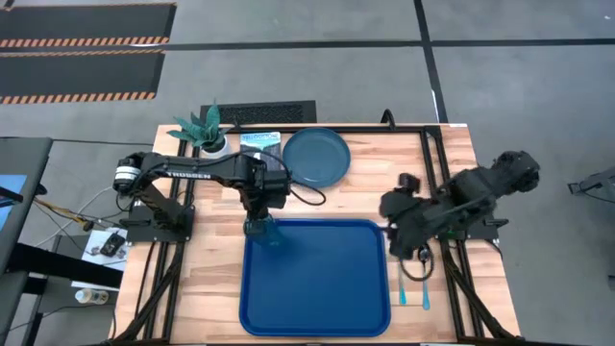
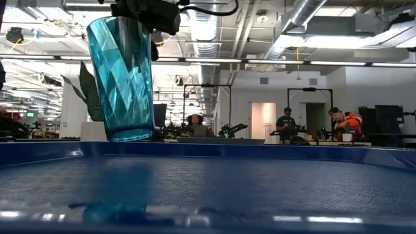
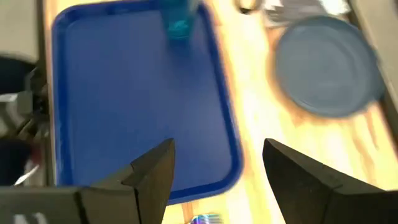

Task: Pick and place plate/cup/fork/spoon on tray
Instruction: Put the blue cup on the blue serving tray

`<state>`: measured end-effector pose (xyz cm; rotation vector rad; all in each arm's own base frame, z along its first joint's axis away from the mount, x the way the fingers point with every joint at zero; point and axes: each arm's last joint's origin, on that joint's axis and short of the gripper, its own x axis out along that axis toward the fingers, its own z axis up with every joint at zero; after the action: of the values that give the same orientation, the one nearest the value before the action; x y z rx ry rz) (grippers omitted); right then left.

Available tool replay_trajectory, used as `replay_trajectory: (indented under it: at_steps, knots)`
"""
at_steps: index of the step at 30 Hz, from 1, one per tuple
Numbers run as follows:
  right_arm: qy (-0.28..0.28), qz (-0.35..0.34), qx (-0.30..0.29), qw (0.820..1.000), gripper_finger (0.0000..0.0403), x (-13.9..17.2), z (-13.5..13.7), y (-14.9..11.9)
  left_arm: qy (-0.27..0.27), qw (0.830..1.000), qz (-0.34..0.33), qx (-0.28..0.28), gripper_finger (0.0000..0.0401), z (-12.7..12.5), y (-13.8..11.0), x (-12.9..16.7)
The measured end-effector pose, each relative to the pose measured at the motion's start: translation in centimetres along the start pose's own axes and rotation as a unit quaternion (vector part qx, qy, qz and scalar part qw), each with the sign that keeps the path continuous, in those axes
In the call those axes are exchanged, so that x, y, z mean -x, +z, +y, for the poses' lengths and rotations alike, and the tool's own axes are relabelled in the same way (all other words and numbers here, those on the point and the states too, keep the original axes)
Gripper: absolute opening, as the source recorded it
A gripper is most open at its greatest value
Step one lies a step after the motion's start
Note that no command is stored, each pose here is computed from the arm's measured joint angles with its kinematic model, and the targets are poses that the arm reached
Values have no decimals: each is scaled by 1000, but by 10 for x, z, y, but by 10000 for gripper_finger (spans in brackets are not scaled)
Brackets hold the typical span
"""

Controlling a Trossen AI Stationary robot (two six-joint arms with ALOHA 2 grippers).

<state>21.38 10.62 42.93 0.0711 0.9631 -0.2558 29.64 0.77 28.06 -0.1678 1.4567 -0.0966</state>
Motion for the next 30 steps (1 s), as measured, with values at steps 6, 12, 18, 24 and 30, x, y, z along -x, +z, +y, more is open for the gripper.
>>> replay_trajectory:
  at_steps: [6,12,18,24,30]
  knots:
    - [-19,-15,-55,998,268,6,6,-25,1,1000,12,2,0,-1,-2,0]
    - [-24,-7,-68,997,268,-9,20,-35,43,998,49,-14,0,-5,4,-18]
    - [-34,9,-64,997,268,-26,33,-36,47,996,71,-18,0,-7,11,-33]
    - [-48,22,-40,998,268,-38,42,-36,71,995,73,-9,0,-7,10,-26]
    - [-54,25,-36,998,268,-43,43,-34,86,994,67,-11,0,-7,14,-23]
